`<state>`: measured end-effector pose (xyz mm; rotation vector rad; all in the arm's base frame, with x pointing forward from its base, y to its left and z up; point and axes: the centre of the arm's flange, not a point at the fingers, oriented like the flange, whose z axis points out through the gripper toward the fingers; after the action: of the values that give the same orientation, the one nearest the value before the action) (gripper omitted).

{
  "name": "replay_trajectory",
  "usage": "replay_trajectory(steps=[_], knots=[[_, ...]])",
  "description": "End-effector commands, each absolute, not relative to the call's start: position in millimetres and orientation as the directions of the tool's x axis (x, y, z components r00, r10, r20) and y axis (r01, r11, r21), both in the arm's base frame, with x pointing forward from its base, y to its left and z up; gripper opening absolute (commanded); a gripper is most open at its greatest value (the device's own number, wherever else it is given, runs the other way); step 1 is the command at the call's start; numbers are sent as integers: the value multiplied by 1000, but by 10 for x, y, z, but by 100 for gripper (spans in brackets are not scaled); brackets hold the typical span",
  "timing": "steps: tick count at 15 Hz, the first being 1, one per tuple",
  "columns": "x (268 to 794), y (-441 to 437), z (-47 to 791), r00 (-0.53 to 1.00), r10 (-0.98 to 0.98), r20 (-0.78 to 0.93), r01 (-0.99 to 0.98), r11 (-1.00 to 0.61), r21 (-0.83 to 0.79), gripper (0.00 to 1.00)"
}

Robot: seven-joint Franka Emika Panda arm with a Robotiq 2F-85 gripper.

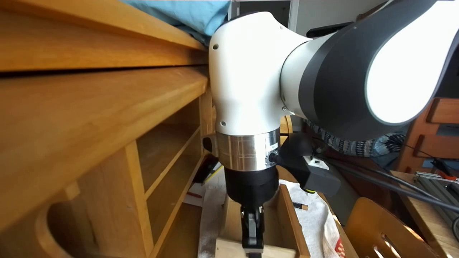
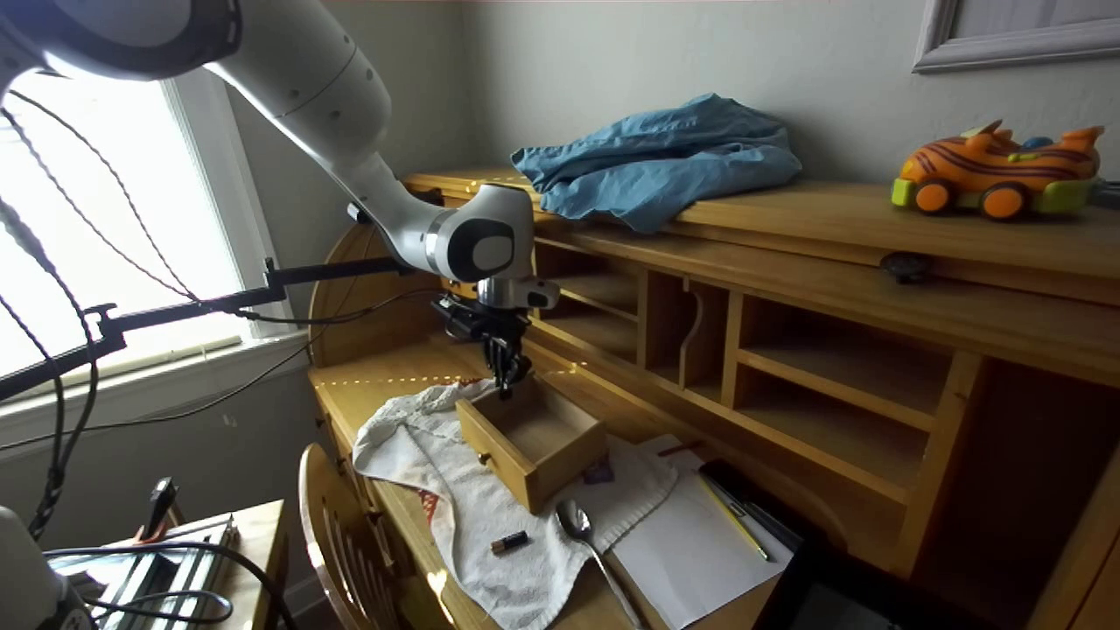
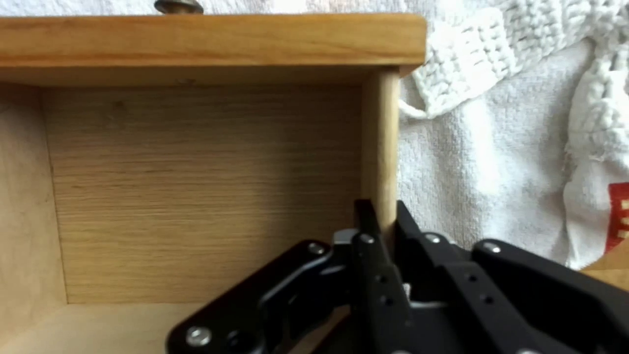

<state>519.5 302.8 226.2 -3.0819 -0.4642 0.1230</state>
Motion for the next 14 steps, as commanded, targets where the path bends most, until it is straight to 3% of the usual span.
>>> replay_trajectory(steps=[1,10,14], knots=[[5282,3099,2270,961,252,-117,249,-968,-46,37],[4921,3056,2413,961,216,-171,206,-976,-75,98],[4671,3067,2501,939,231,-256,215,-973,-88,100]])
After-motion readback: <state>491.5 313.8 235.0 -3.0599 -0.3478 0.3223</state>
